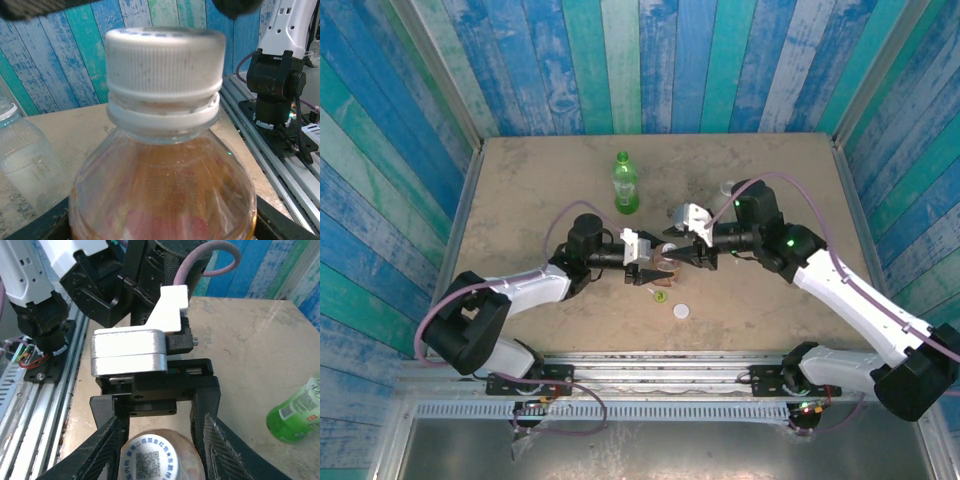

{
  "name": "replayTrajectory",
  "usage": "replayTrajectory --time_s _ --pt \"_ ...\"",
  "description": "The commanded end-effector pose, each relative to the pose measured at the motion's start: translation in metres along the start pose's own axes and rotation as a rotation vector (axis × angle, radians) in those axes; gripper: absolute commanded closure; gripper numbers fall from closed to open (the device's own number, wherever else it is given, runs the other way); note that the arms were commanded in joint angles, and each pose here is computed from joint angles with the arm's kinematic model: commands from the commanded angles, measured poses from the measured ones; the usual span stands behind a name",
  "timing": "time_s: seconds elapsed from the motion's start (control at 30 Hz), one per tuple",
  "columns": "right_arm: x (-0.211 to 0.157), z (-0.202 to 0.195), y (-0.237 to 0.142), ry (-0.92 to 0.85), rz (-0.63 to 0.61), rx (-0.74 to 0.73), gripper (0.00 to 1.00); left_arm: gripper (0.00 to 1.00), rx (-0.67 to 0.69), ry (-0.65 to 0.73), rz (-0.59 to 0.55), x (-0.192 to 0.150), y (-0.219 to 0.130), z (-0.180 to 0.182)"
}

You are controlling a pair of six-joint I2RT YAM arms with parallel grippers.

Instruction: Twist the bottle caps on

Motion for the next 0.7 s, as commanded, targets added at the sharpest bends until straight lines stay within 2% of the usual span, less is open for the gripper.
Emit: replayTrajectory --time_s 0.0,0.17,0.33,0.43,0.47,0.5,0.53,0.67 --pt "-0.001 0.007 0.002 0.01 0.008 0.066 0.55 0.43 -0.002 0.064 -0.052 0.026 -0.002 0.004" --pt "-0.003 0.008 0.005 0.02 0.014 0.091 0.59 0.43 0.003 0.058 -0.05 0.025 -0.001 0.006" --pt "-0.003 0.008 0.005 0.026 0.016 0.093 0.75 0.43 0.008 0.056 -0.047 0.024 -0.001 0.006" --pt "-0.003 0.006 0.006 0.048 0.022 0.087 0.8 0.43 0.079 0.058 -0.037 0.023 -0.003 0.016" --pt "-0.004 0.002 0.007 0.067 0.027 0.065 0.84 0.43 0.118 0.056 -0.033 0.022 -0.003 0.021" --pt "-0.005 -0.008 0.009 0.108 0.03 0.011 0.92 0.42 0.172 0.054 -0.034 0.023 -0.005 0.029" --pt "-0.005 -0.019 0.011 0.157 0.026 -0.056 0.95 0.42 0.234 0.054 -0.04 0.025 -0.007 0.039" --pt "-0.01 -0.052 0.019 0.232 0.001 -0.334 0.97 0.43 0.482 0.042 -0.057 0.03 -0.011 0.075"
Point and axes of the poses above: each hand's point on the last joint's axis, 136 mm out from that joint toward the fingers, its own y axis out along the fingers, its own z axis along the line the jaws close on, x = y × z, the point moved 2 cm from there along -y, back along the fingers, and after that the axes turned 5 degrees about y, right-handed, at the moved point
